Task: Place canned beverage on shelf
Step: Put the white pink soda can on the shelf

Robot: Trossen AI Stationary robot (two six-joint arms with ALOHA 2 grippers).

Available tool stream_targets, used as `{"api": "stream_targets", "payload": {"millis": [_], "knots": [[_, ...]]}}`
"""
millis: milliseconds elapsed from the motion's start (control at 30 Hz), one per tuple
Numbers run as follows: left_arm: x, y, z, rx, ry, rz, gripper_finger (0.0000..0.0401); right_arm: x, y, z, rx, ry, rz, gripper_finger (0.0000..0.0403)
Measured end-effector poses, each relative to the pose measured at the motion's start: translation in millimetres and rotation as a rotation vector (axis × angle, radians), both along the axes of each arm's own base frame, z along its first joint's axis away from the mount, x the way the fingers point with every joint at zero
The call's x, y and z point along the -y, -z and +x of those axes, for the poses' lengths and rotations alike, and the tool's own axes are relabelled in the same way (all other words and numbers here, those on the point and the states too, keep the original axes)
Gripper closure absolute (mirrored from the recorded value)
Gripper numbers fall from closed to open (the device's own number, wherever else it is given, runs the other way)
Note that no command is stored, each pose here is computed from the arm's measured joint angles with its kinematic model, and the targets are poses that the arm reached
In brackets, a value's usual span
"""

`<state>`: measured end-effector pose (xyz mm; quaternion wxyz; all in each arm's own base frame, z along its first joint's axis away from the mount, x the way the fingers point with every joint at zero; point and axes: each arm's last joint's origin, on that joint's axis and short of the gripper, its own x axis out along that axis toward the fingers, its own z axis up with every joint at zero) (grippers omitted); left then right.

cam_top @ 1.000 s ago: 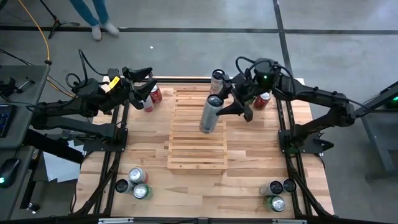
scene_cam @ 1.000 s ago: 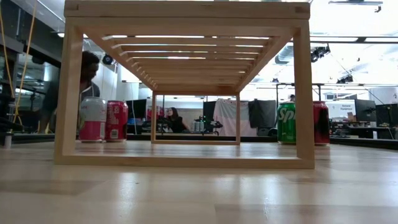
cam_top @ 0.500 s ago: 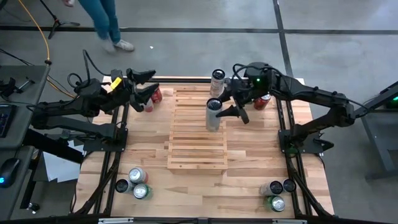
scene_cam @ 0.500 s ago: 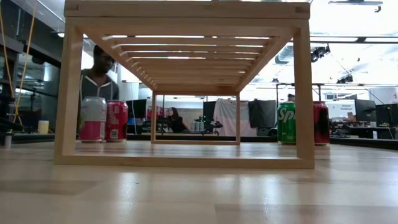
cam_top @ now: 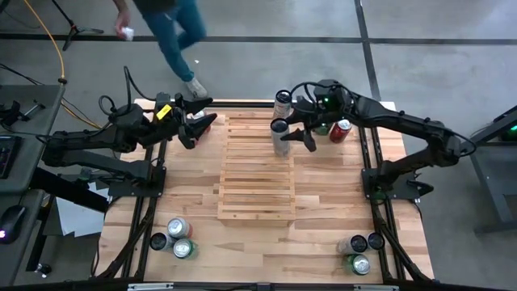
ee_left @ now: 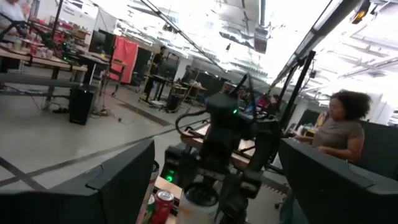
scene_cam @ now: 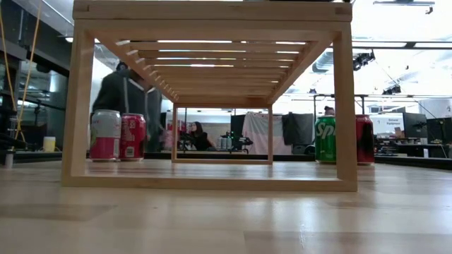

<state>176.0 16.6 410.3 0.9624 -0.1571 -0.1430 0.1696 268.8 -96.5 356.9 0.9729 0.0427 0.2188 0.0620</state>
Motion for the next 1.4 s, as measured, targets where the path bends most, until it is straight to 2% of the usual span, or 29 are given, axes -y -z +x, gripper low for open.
{"api": "stream_targets", "payload": {"millis": [100, 367, 467, 600, 767, 1067, 1400], "knots": [[0.0, -0.7, -1.2, 0.005, 0.0, 0.001, 0.0066, 1.6, 4.1, -1.7, 0.023, -0.028, 0.034, 0.0198], [-0.2, 1.2, 1.8, -0.008, -0.001, 0.0, 0.0066, 6.5, -6.0, -7.9, 0.094, 0.0, -0.026, 0.0198], [-0.4, 2.6, 5.0, -0.015, -0.006, -0.001, 0.0066, 8.6, -8.7, -7.7, 0.119, 0.018, -0.013, 0.0198], [-0.5, 3.3, 6.0, -0.024, -0.009, 0.009, 0.0066, -0.1, -13.6, -3.2, 0.167, -0.026, -0.009, 0.0198], [-0.6, 4.1, 7.3, -0.038, -0.015, 0.03, 0.0066, -9.2, -11.8, 0.6, 0.151, -0.044, -0.014, 0.0198], [-0.7, 6.1, 10.9, -0.052, -0.017, 0.03, 0.0066, -13.0, 2.6, 4.6, 0.095, 0.075, -0.113, 0.0198], [-0.7, 5.9, 10.6, -0.05, -0.017, 0.03, 0.0066, -1.6, 17.4, 1.8, 0.075, 0.151, -0.123, 0.0198]]}}
